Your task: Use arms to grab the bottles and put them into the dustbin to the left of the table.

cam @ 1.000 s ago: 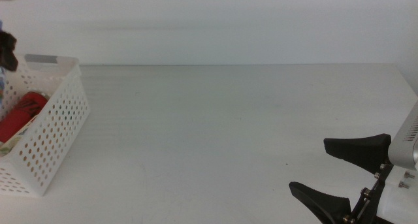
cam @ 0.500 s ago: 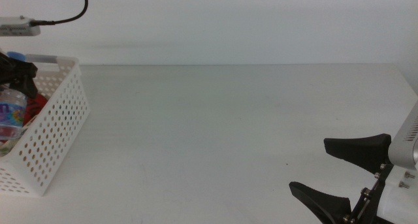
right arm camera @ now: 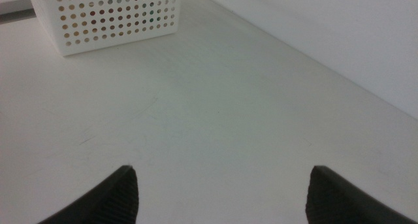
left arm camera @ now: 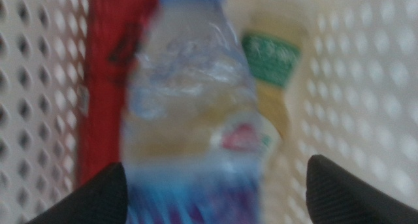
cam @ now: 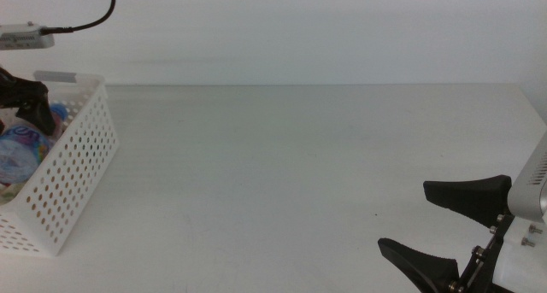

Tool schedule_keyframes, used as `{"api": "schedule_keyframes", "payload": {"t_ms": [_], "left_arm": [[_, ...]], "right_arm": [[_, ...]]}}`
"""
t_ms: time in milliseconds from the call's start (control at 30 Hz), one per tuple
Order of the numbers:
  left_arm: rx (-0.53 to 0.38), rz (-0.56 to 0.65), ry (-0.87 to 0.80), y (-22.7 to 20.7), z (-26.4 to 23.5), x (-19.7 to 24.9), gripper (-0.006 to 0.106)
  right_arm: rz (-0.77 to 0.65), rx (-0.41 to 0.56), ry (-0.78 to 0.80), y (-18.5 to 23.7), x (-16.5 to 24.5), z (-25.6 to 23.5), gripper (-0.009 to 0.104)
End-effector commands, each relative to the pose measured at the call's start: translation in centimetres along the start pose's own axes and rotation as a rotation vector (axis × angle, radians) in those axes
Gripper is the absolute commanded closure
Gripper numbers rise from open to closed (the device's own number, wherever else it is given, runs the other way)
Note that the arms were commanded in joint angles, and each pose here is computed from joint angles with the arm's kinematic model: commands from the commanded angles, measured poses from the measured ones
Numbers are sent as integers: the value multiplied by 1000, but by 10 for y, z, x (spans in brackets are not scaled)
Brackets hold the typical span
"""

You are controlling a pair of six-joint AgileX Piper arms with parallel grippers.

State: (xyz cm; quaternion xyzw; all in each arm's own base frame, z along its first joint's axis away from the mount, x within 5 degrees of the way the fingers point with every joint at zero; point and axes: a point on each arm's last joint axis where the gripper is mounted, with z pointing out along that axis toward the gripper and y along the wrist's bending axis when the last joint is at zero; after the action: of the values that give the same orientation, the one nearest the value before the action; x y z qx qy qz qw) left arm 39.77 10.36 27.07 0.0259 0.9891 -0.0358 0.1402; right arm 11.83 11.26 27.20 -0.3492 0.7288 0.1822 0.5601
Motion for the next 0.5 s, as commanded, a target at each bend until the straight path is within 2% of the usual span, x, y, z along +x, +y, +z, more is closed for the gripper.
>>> {"api": "schedule_keyframes", "payload": {"t_ms": [0, 100, 267, 467], "left_arm": [[4, -5, -89, -18, -45, -2, 10], [2, -25, -151, -28, -72, 2, 10], [-22, 39, -278, -57, -127, 17, 10], [-17, 55, -474, -84, -167, 61, 10]], "right_arm": [[-16, 16, -101, -2, -16, -3, 28], [-16, 16, -101, -2, -16, -3, 28], [-16, 16, -101, -2, -16, -3, 28], [-16, 16, -101, -2, -16, -3, 28]]}}
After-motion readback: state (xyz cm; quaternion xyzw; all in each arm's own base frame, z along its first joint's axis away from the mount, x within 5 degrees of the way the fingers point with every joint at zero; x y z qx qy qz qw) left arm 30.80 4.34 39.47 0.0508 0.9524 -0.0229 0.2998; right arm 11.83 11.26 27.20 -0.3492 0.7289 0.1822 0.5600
